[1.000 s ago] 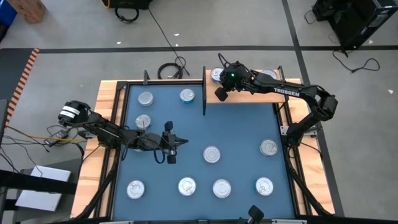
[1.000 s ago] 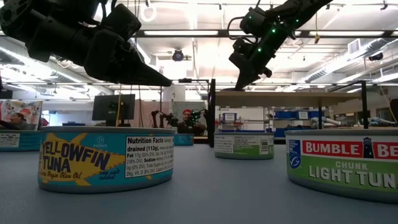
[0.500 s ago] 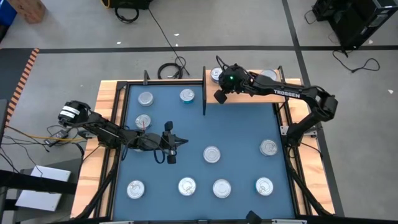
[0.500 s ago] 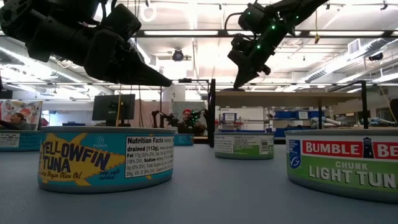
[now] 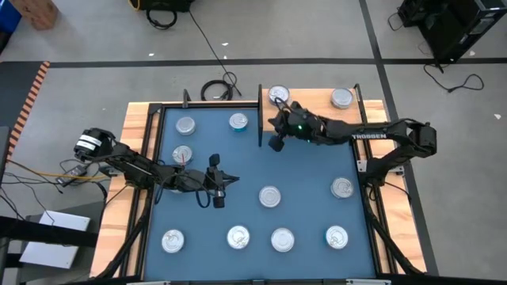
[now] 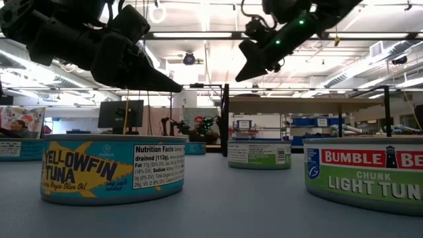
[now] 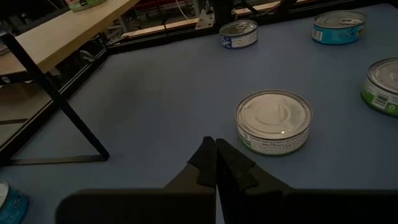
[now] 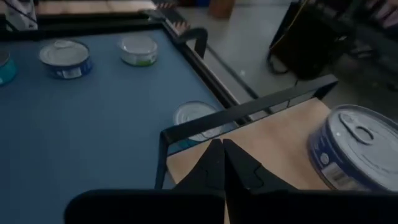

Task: Stack canned seafood by type on shelf
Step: Put the center left yellow-blue tuna can on the shelf, then put the center left light blue tuna can on the shelf

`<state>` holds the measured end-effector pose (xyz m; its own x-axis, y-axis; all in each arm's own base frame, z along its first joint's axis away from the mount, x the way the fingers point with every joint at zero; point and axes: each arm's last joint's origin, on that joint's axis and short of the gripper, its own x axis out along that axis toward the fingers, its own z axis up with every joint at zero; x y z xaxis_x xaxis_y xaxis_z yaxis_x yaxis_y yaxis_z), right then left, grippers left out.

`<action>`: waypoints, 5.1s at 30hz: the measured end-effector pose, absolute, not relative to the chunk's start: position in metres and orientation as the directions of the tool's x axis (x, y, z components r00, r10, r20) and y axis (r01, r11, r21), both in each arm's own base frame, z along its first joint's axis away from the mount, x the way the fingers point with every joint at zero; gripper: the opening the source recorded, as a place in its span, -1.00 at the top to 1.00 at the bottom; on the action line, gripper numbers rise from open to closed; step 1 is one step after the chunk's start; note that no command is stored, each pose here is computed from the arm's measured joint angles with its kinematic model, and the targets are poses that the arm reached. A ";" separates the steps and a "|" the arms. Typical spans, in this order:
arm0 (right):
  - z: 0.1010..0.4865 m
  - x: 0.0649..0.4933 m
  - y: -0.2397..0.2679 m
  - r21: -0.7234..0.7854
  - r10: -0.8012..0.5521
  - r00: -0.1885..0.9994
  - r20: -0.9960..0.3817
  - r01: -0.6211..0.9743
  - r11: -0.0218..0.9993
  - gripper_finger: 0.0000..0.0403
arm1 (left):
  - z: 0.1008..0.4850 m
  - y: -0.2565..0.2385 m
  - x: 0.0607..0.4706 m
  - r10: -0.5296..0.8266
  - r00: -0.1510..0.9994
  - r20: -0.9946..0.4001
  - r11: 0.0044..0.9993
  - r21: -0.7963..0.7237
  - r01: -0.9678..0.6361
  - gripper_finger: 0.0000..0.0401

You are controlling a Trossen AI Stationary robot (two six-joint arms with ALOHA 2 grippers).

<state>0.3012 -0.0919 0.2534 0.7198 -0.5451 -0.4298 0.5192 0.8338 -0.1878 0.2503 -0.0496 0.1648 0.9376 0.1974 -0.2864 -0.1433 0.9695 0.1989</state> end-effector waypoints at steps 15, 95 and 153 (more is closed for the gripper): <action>0.246 0.236 0.000 -0.220 -0.543 0.812 -0.214 0.501 0.837 1.00 | 0.175 -0.054 0.262 0.227 0.889 -0.397 0.963 0.230 -0.143 0.98; 0.215 0.212 0.068 -0.015 -0.082 0.951 -0.299 0.081 0.997 0.92 | 0.156 -0.073 0.183 0.344 0.097 -0.934 0.848 0.264 -0.459 0.98; 0.219 0.213 0.069 -0.006 -0.077 0.961 -0.267 0.078 0.997 0.92 | 0.156 -0.076 0.193 0.391 0.189 -0.901 0.888 0.315 -0.335 0.96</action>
<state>0.2133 0.0690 0.2188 0.9606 -0.0769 -0.2671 0.0780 0.9969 -0.0065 0.1932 -0.0765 0.1560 0.1890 0.3906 -0.9009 -0.3350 0.8881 0.3147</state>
